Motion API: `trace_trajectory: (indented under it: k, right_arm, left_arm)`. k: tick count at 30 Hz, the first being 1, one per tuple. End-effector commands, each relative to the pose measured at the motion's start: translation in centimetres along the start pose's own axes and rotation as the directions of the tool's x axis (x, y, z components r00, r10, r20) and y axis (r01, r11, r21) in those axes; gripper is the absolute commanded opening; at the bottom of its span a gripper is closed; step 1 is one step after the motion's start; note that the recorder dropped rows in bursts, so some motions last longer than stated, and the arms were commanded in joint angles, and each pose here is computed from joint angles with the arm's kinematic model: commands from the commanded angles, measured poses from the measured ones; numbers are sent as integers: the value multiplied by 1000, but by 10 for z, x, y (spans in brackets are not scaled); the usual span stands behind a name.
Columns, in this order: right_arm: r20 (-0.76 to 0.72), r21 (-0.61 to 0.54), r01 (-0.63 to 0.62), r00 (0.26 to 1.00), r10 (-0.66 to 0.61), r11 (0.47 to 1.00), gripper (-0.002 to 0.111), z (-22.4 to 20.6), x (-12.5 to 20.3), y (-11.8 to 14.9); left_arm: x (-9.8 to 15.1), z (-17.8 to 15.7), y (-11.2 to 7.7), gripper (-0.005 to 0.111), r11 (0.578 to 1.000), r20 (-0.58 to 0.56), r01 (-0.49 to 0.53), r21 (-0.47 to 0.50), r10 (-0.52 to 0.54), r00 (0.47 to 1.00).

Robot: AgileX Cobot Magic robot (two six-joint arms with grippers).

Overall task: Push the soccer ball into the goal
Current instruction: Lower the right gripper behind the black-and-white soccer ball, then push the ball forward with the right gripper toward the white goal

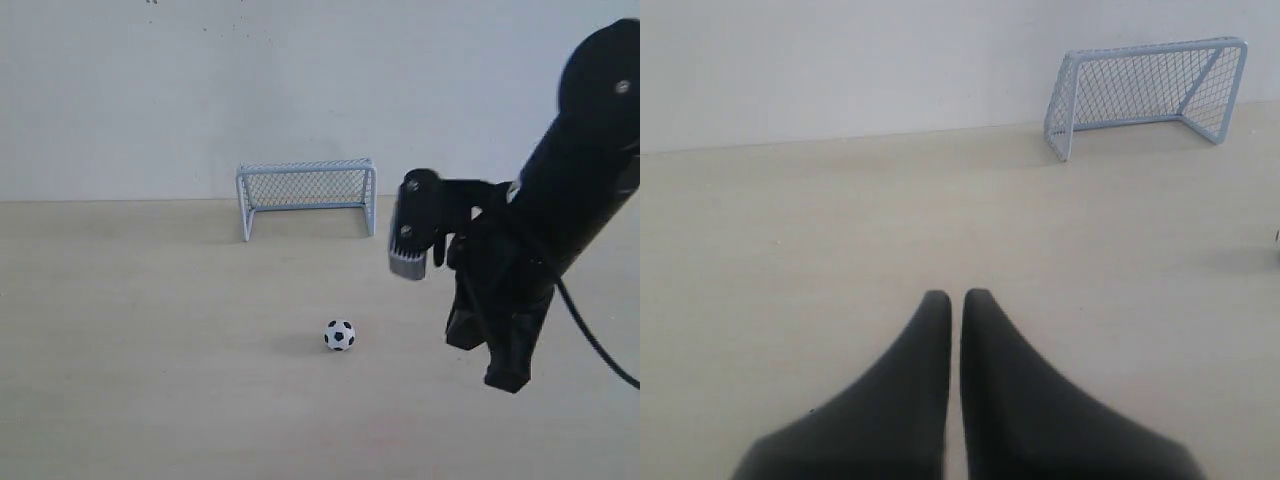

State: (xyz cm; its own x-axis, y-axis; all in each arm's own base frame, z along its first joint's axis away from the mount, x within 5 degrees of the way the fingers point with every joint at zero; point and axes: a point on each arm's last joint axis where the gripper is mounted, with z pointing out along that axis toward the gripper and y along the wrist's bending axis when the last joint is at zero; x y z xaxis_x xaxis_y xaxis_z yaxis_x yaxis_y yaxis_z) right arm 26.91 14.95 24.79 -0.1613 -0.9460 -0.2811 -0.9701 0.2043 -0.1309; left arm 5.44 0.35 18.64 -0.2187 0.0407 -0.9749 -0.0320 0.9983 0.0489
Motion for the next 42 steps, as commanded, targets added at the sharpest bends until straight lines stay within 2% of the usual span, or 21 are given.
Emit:
trace_trajectory:
  k: [1, 6, 13, 23, 25, 30, 39, 41, 42]
  right_arm:
    - [-45, -62, 147, 988, -150, 987, 0, 27, -22, -2]
    - [-27, -110, 283, 957, -288, 953, 0, 47, -36, -9]
    - [44, -42, 393, 919, -392, 918, 0, 65, -46, -18]
    - [80, -89, 438, 898, -432, 895, 0, 105, -49, -16]
    - [85, -79, 438, 898, -432, 895, 0, 112, -49, -18]
    - [87, 40, 466, 880, -468, 884, 0, 121, -53, -28]
    - [78, 13, 492, 867, -492, 870, 0, 140, -49, -27]
    - [76, 88, 487, 866, -494, 869, 0, 141, -52, -33]
    - [64, 208, 485, 860, -506, 850, 0, 144, -56, -45]
  left_arm:
    - [1, 0, 0, 4, 1000, 1, -1, -3, 1, 1000]
    - [1, 0, 0, 4, 1000, 1, -1, -3, 1, 1000]
    - [1, 0, 0, 4, 1000, 1, -1, -3, 1, 1000]
    - [1, 0, 0, 4, 1000, 1, -1, -3, 1, 1000]
    - [1, 0, 0, 4, 1000, 1, -1, -3, 1, 1000]
    - [1, 0, 0, 4, 1000, 1, -1, -3, 1, 1000]
    - [1, 0, 0, 4, 1000, 1, -1, -3, 1, 1000]
    - [1, 0, 0, 4, 1000, 1, -1, -3, 1, 1000]
    - [1, 0, 0, 4, 1000, 1, -1, -3, 1, 1000]
